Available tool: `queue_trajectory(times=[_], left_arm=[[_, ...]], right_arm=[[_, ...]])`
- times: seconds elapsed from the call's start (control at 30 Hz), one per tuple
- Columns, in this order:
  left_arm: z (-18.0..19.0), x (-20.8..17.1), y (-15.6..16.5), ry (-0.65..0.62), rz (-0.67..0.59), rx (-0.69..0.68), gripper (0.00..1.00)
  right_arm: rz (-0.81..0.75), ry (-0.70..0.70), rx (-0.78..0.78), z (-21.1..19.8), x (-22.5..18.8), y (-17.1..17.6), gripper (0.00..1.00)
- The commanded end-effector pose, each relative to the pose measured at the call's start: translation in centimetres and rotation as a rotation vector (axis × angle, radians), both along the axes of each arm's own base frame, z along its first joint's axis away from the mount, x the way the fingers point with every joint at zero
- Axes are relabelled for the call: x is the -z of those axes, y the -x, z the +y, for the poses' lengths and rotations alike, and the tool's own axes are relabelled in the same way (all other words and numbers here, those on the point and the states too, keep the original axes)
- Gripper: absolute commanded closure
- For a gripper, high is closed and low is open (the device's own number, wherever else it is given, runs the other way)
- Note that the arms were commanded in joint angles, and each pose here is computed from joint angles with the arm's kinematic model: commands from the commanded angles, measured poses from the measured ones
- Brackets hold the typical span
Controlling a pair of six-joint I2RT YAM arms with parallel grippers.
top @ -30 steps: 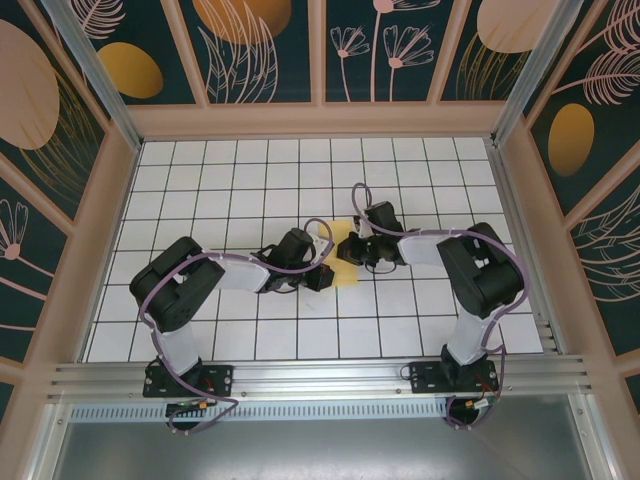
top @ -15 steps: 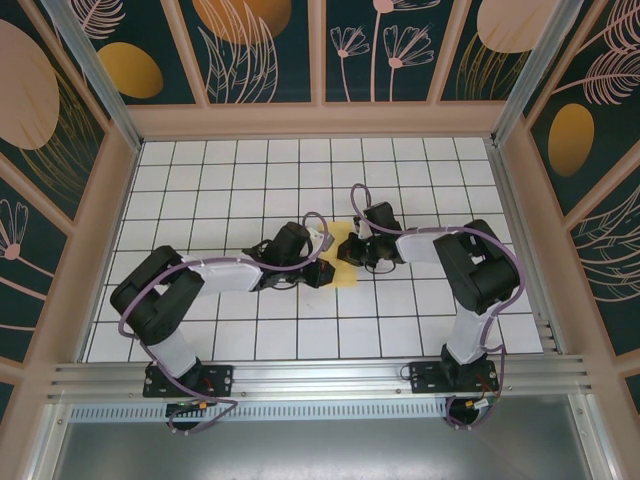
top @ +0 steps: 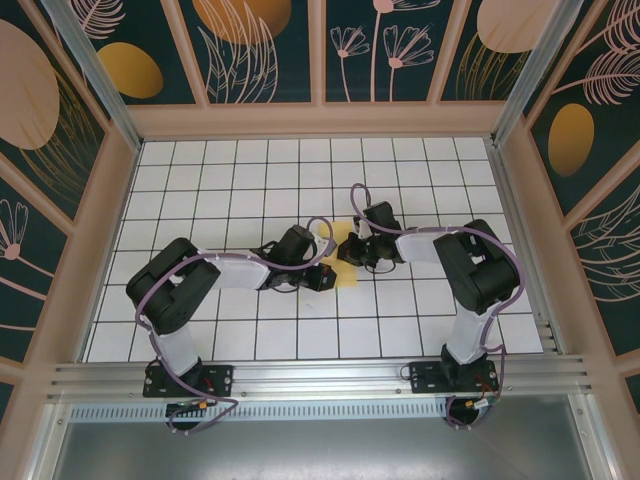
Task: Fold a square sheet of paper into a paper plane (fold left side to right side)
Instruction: Fold the triangle a second time at the center of the table.
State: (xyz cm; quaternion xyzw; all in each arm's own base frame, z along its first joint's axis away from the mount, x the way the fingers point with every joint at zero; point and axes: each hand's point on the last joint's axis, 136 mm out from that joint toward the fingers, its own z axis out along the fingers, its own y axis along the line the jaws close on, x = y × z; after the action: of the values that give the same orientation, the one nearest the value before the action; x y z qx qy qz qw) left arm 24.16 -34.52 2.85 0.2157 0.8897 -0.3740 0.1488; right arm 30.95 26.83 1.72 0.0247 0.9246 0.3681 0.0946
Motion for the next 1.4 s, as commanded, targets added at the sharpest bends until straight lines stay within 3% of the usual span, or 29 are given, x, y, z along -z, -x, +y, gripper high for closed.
queue_trajectory(times=[0.0,0.4,0.7,1.0,1.37], left_arm=[[0.7,1.4,0.3,-0.042,0.014,-0.011,0.93],[2.2,3.2,1.4,-0.088,0.044,-0.032,0.94],[3.6,2.4,2.8,-0.07,0.049,-0.049,0.95],[1.9,-3.6,0.1,0.049,-0.056,-0.054,0.95],[0.2,0.0,-2.0,-0.008,-0.017,-0.003,0.95]], right_arm=[[0.092,0.126,0.02,-2.2,3.3,1.5,1.0],[0.105,0.145,0.021,-2.8,3.7,1.8,1.0],[0.114,0.142,0.025,-3.0,3.9,1.8,1.0],[0.113,0.133,0.023,-2.9,3.7,1.7,1.0],[0.118,0.134,0.022,-2.9,3.8,1.8,1.0]])
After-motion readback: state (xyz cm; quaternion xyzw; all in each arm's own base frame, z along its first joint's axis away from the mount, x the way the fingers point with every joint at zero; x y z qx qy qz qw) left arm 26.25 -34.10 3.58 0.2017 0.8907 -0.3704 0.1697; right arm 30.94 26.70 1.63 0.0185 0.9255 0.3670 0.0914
